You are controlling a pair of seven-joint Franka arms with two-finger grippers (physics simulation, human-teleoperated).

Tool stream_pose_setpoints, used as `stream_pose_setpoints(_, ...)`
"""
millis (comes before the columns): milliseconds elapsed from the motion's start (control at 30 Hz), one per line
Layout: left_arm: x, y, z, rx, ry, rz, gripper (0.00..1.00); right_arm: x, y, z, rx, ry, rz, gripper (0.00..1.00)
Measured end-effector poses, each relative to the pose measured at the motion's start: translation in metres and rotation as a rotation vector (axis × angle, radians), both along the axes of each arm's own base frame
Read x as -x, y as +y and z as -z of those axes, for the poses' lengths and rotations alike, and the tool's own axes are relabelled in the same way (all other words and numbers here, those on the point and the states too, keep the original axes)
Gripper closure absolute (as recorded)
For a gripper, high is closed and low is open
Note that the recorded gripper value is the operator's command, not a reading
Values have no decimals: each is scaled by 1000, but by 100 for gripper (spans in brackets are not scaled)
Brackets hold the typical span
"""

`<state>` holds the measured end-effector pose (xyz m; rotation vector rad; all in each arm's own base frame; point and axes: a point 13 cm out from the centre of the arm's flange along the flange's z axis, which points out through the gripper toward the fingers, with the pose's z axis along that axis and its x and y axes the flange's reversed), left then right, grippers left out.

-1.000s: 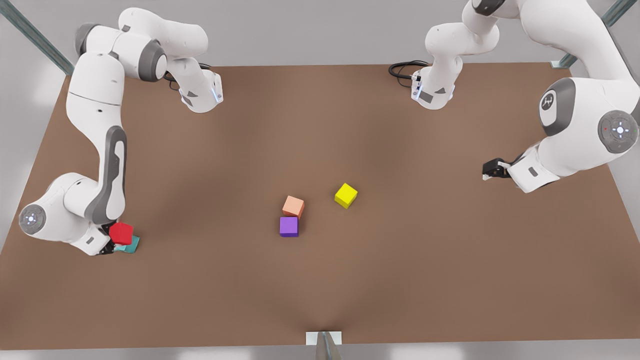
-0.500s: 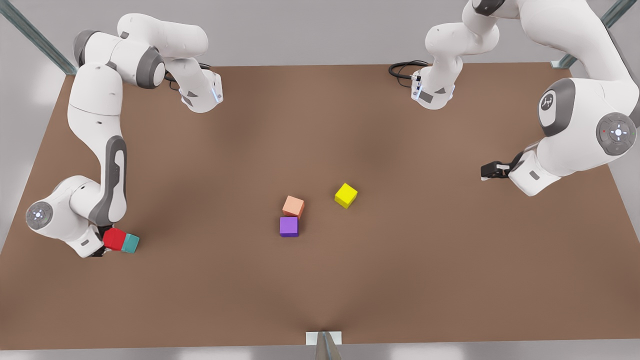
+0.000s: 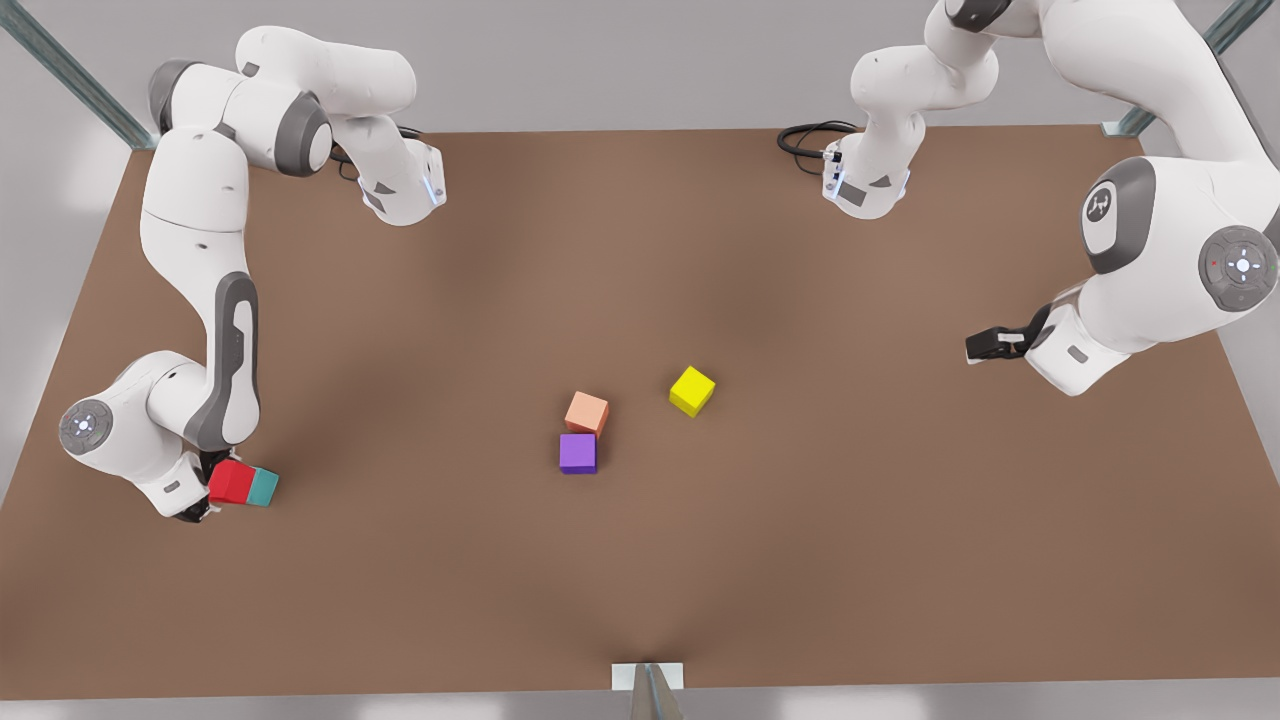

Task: Pick up red wooden cube and pass to hand red wooden cube and place in blue wooden cube

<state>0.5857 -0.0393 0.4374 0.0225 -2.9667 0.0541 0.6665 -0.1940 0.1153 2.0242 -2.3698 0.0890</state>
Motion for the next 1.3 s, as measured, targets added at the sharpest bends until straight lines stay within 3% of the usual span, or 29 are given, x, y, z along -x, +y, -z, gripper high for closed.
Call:
stream_pose_setpoints(367,0,0,0,-6,0,-24,0,8,36,-25,-44,-2,-8,0)
stream_pose_setpoints(633,-1,1,1,-8,2,-36,0,-11,120,-111,-92,33,-3,0)
stream_pose_setpoints(733,-1,1,2,-8,3,-38,0,-12,137,-149,-70,95,130,0)
stream_pose_setpoints(867,-2,2,4,-9,6,-42,0,-9,147,-271,-6,68,349,0)
stream_pose_setpoints(1000,-2,2,4,-10,7,-45,0,51,153,-360,-40,87,518,0)
stream_pose_setpoints(1133,-2,2,6,-10,9,-48,0,103,152,-362,-22,164,676,0)
stream_pose_setpoints(1300,-4,5,10,-11,15,-55,0,109,154,-346,23,170,848,0)
